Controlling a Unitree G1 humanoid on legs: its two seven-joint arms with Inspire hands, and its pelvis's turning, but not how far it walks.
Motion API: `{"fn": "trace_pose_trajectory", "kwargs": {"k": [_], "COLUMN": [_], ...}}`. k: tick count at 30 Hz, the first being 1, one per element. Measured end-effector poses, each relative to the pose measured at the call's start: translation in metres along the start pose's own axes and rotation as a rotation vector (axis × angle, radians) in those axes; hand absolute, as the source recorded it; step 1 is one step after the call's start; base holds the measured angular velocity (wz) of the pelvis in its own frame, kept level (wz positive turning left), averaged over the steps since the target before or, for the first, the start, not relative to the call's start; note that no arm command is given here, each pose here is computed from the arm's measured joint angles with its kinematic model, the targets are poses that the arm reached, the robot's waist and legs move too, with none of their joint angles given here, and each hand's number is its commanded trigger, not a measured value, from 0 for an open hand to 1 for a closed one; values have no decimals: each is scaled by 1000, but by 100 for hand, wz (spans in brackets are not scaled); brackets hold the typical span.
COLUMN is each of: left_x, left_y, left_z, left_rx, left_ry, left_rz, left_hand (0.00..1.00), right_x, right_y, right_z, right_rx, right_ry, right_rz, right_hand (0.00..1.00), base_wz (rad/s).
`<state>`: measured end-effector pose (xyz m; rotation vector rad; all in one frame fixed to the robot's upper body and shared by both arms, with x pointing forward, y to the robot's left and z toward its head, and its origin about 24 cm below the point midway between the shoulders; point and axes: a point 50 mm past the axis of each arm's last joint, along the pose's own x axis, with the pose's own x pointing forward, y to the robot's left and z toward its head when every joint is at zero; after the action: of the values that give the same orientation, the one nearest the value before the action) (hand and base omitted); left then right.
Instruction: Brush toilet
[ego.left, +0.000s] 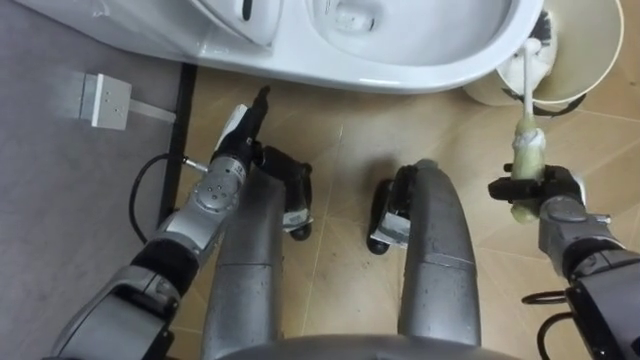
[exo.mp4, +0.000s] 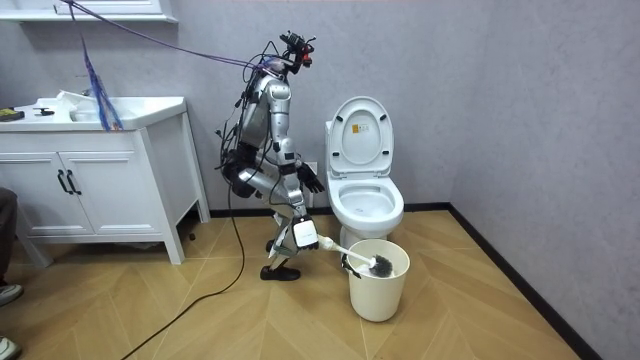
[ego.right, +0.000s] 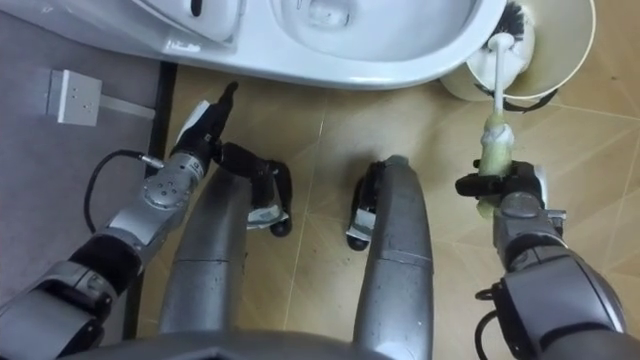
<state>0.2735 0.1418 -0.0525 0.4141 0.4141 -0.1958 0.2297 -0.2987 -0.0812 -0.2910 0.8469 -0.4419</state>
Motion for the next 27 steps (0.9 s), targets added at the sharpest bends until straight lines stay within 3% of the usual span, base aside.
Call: {"fn": "trace_pose_trajectory", "kwargs": {"k": [15, 23, 27], "left_x": [-14, -29, -37], "left_y": [-7, -3, -1], "left_z": [-29, -57, -66], "left_rx": [-17, -26, -27], "left_ry": [86, 164, 185], "left_rz": [-10, 2, 11], "left_hand": [0, 0, 0], "right_x": [-4, -12, -18], "right_y": [-2, -3, -3], "right_z": [-36, -69, -90], "right_rx": [55, 303, 351], "right_ry": [144, 260, 314], "right_rz": [25, 24, 10], "right_hand": [100, 100, 100], "base_wz": [-3, 2, -3]}}
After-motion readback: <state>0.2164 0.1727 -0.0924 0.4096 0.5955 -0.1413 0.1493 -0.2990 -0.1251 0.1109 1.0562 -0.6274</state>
